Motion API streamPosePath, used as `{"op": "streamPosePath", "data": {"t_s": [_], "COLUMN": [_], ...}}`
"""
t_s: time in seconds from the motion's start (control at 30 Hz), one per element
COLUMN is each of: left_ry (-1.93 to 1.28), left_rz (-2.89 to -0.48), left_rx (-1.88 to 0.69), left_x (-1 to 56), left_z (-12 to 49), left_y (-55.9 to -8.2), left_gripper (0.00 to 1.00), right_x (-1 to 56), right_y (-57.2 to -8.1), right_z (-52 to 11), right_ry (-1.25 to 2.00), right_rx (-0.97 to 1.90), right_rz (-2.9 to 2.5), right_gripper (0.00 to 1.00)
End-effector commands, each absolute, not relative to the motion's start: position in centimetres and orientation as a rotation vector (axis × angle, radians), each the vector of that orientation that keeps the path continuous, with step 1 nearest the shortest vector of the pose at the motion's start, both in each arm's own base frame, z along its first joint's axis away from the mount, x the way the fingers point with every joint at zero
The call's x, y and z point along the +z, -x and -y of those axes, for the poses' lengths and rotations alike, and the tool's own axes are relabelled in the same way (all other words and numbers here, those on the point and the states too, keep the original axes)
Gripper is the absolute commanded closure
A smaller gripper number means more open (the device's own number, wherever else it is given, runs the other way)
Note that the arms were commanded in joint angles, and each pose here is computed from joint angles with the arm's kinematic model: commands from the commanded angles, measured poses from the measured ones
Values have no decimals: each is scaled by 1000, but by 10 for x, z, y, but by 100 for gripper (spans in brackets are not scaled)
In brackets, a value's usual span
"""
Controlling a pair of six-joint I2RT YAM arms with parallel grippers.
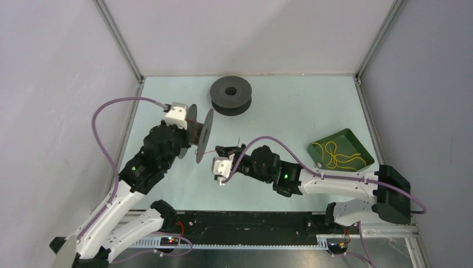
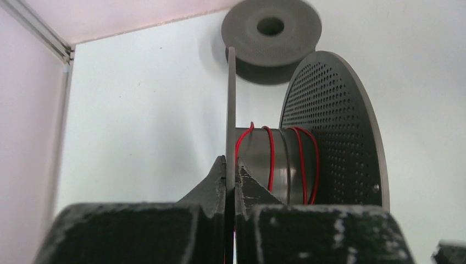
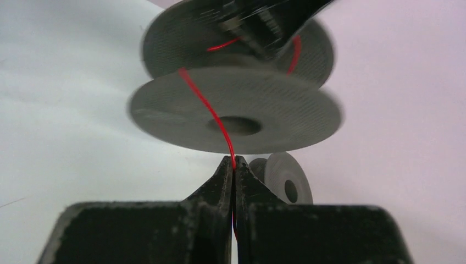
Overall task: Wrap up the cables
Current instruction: Wrap the cable around the cable reel.
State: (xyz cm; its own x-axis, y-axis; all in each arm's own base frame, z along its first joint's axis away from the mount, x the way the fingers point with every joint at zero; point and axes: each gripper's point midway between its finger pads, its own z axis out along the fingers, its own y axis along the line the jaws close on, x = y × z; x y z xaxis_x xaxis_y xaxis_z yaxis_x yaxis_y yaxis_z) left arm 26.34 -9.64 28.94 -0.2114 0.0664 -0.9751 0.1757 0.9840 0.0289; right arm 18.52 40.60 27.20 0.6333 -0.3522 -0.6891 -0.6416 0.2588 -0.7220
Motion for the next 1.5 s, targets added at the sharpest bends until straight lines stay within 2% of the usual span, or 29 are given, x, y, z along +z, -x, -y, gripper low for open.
{"op": "streamPosePath", "data": {"t_s": [0.0,0.2,0.53,0.73,1.03,1.2,1.47], "left_ry": [-396,-709,-1064,-1106,-1026,-980,-994], "left_rz": [-1735,-1753,-1597,-1523,-1392,-1331,-1276], "left_rx": [86,120,-69,-266,-505,-572,-558], "left_x": [298,263,250,261,319,343,351], "left_z": [95,116,156,178,185,186,183], "left_y": [-265,-257,-228,-205,-182,-174,-171], "left_gripper": [100,100,100,100,100,100,100], "right_x": [302,307,296,274,282,278,277], "right_y": [-205,-226,-255,-259,-229,-206,-195], "right_z": [-413,-408,-374,-351,-325,-327,-321], "right_ry": [1349,1328,1320,1318,1336,1360,1370], "right_rx": [258,337,464,606,955,1156,1267], "right_rz": [-929,-993,-1114,-1148,-1057,-1042,-1057], "right_gripper": [100,100,100,100,100,100,96]}}
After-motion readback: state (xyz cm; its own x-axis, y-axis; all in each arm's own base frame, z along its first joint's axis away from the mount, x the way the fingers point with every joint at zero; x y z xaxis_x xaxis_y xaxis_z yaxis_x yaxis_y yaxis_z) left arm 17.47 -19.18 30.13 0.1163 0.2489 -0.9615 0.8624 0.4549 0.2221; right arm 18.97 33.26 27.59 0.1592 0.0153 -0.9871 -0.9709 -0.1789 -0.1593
